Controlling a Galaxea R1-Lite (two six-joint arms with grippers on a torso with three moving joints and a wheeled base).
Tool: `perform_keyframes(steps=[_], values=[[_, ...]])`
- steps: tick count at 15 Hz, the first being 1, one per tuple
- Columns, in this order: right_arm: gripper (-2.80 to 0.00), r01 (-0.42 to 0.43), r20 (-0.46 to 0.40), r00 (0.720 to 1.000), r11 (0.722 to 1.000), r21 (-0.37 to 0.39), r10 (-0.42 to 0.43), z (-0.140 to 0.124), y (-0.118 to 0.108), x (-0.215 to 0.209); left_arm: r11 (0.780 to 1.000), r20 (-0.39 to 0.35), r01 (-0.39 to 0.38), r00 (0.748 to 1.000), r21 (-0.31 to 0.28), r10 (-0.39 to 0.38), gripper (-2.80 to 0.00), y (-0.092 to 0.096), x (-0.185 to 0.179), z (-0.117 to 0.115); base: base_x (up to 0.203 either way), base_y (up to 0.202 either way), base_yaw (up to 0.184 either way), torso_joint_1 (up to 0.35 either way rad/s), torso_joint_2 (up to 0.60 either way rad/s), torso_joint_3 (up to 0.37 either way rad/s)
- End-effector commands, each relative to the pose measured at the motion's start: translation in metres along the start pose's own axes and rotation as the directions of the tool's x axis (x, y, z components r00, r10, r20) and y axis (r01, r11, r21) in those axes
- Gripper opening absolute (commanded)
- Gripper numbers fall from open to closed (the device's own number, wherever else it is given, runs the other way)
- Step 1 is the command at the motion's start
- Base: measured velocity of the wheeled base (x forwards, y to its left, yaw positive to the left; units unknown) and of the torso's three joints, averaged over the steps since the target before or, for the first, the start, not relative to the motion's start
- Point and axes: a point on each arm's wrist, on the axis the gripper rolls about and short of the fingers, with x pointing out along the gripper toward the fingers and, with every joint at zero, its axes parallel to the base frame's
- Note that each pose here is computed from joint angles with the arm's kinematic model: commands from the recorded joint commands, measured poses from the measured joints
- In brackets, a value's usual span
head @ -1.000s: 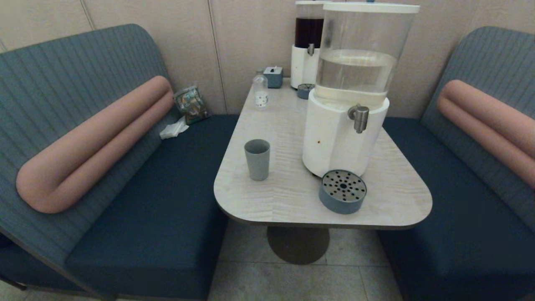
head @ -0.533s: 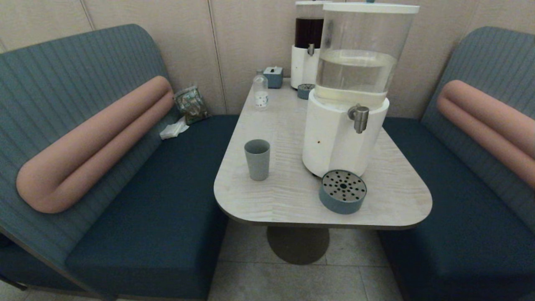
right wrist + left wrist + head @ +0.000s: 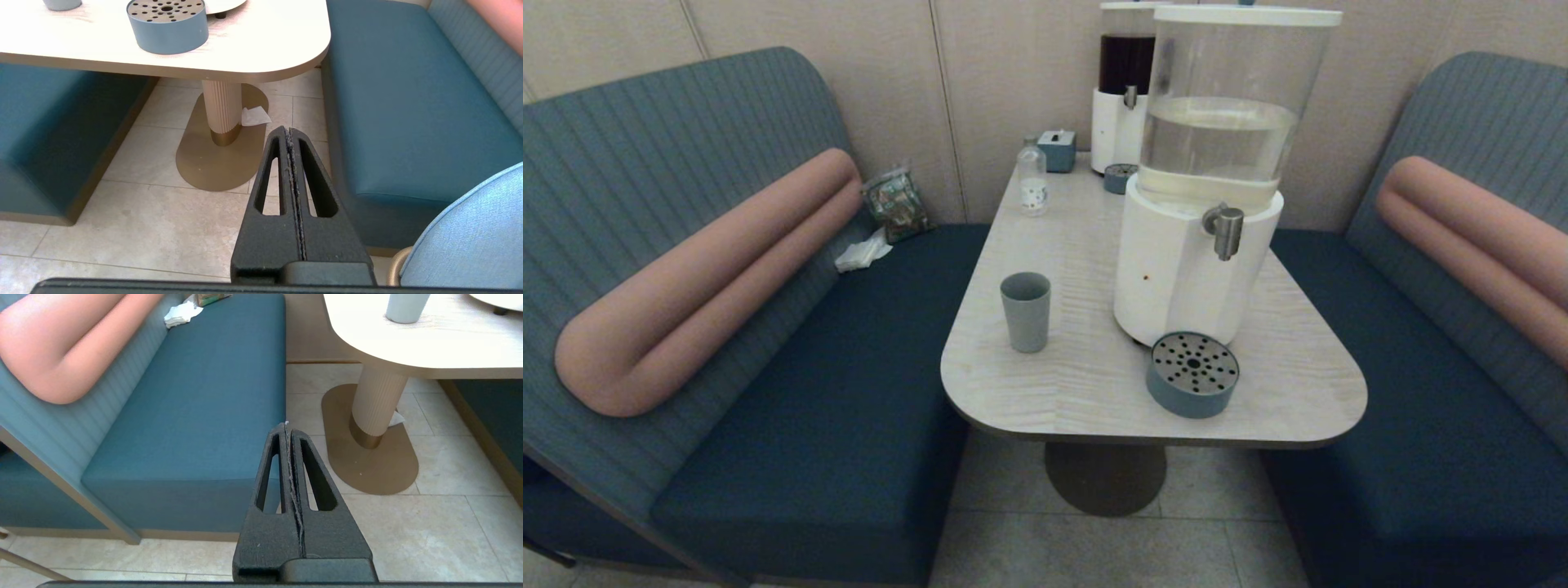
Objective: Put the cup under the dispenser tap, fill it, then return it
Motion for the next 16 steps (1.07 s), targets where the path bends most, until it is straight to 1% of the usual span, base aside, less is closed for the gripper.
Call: perform_keyframes(steps=[1,12,14,16], values=[[-2.8,0.0,0.001,1.0,1.0,0.0,0.0,-0.0002,0.0,-0.0001,1.0,-0.004,-0.001,1.0,-0.001,0.001,-2.8,0.0,0.0003,0.0,0.0,0.0,0.0,0.0,0.0,0.0],[-2.8,0.003,0.004,1.0,1.0,0.008,-0.003,-0.0002,-0.0001,0.0,1.0,-0.004,-0.001,1.0,-0.001,0.001,-2.8,0.0,0.0003,0.0,0.0,0.0,0.0,0.0,0.0,0.0],[-2.8,0.001,0.03,1.0,1.0,0.01,-0.001,0.001,0.0,0.0007,1.0,-0.004,-0.001,1.0,-0.002,0.001,-2.8,0.0,0.0003,0.0,0.0,0.0,0.0,0.0,0.0,0.0],[-2.8,0.001,0.03,1.0,1.0,0.01,-0.001,0.001,0.0,0.0007,1.0,-0.004,-0.001,1.0,-0.002,0.001,-2.8,0.0,0.0003,0.0,0.0,0.0,0.0,0.0,0.0,0.0]])
